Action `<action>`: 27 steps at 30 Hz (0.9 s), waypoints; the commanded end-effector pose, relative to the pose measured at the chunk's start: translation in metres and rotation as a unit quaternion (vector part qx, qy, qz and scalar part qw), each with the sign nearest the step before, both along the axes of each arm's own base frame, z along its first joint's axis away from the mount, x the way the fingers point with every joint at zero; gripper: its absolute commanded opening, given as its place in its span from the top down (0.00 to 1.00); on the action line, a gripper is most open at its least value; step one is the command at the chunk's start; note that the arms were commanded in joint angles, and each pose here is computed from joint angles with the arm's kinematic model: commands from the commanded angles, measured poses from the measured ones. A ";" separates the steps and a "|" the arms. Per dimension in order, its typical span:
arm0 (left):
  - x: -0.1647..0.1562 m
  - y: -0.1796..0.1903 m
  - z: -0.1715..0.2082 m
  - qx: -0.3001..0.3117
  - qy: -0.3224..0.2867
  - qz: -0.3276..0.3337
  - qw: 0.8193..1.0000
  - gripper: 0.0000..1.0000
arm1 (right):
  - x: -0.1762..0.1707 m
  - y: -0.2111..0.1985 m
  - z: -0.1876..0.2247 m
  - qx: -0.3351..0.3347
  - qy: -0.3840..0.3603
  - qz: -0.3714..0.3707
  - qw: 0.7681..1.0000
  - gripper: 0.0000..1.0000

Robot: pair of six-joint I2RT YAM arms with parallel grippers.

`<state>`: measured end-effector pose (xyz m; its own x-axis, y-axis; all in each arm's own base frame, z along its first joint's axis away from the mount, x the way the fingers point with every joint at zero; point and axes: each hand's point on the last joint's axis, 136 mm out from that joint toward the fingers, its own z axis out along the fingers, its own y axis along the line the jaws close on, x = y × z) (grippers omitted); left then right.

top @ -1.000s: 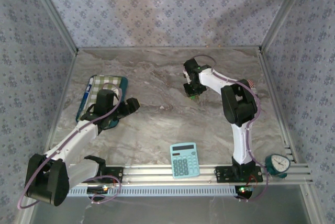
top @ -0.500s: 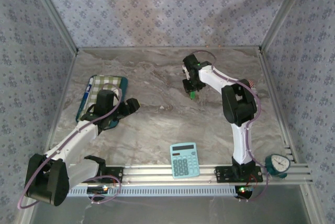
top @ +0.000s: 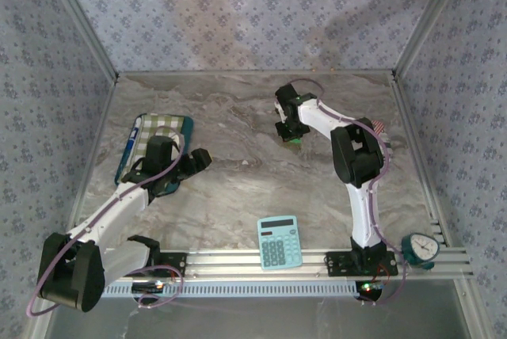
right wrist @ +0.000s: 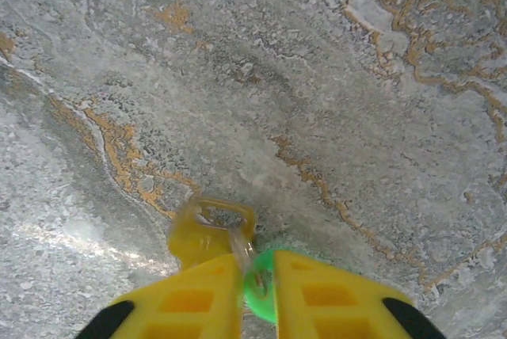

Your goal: Remove the keys from the keyring

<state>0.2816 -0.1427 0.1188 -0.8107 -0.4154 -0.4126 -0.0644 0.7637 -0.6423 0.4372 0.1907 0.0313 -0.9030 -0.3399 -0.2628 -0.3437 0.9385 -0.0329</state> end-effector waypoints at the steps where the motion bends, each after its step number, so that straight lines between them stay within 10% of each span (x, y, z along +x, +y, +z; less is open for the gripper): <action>1: -0.003 0.001 0.000 -0.002 -0.002 0.005 1.000 0.21 | -0.001 0.000 0.009 0.004 0.003 -0.003 1.000 0.90; 27: -0.011 -0.072 0.077 0.001 -0.152 -0.118 0.981 0.33 | -0.065 0.056 0.176 0.141 -0.085 0.016 0.986 1.00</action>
<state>0.2630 -0.2046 0.1549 -0.8112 -0.2353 -0.5353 0.1928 0.7566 -0.6248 0.3939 0.2400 0.1787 -0.8156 -0.3071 -0.4905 -0.4025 0.9100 0.0995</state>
